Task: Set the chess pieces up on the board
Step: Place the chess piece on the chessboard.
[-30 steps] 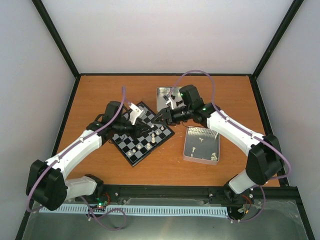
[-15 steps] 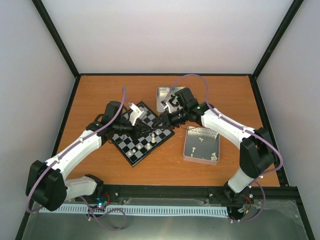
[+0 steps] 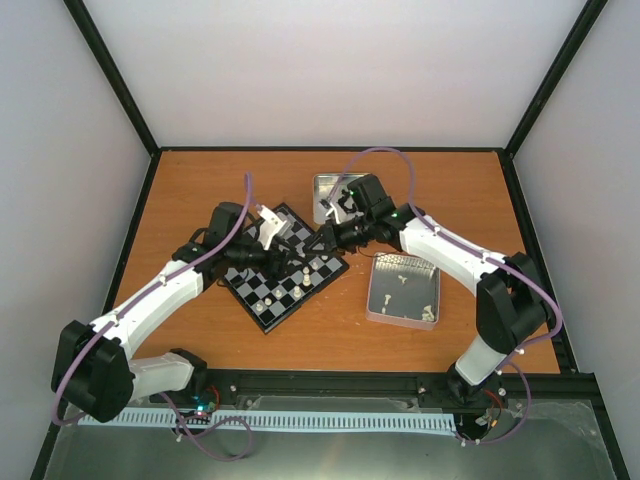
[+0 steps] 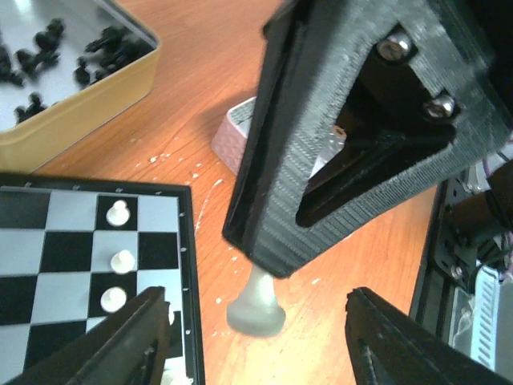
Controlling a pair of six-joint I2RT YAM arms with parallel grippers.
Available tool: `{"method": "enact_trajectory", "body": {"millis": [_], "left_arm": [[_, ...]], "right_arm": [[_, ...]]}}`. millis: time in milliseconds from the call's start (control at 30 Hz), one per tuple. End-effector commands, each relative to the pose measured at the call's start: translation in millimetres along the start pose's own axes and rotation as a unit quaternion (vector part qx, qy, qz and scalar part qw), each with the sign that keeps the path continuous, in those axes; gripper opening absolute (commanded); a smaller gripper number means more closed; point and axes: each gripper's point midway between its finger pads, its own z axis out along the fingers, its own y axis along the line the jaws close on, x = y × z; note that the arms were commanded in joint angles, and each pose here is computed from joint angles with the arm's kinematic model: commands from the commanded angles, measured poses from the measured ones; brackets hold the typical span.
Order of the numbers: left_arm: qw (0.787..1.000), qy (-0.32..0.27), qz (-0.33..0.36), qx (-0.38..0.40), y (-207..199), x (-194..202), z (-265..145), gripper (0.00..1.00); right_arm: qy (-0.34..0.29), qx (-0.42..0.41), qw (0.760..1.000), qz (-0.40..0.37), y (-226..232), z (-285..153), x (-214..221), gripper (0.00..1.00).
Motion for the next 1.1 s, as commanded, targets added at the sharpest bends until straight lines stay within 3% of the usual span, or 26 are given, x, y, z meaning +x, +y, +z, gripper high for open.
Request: {"method": "enact_trajectory", "body": {"millis": [0, 67, 167, 400, 733, 1067], "left_arm": [[0.997, -0.015, -0.004, -0.082, 23, -11, -6, 0.65], [0.991, -0.016, -0.022, -0.134, 40, -6, -11, 0.69], [0.978, -0.024, -0.063, -0.199, 62, -2, -18, 0.7], [0.936, -0.059, -0.172, -0.301, 96, 6, -35, 0.71], [0.927, -0.071, -0.215, -0.3, 97, 11, -34, 0.7], [0.926, -0.069, -0.215, -0.302, 99, 13, -34, 0.7]], "right_arm": [[-0.043, 0.117, 0.992, -0.018, -39, -5, -13, 0.04], [-0.071, 0.243, 0.967, -0.031, -82, -19, -19, 0.03], [-0.09, 0.357, 0.928, -0.054, -118, -34, -24, 0.03], [-0.077, 0.445, 0.888, -0.086, -143, -27, -21, 0.04], [-0.057, 0.472, 0.875, -0.097, -161, -3, -14, 0.04], [-0.046, 0.461, 0.882, -0.092, -175, 15, 3, 0.05]]}}
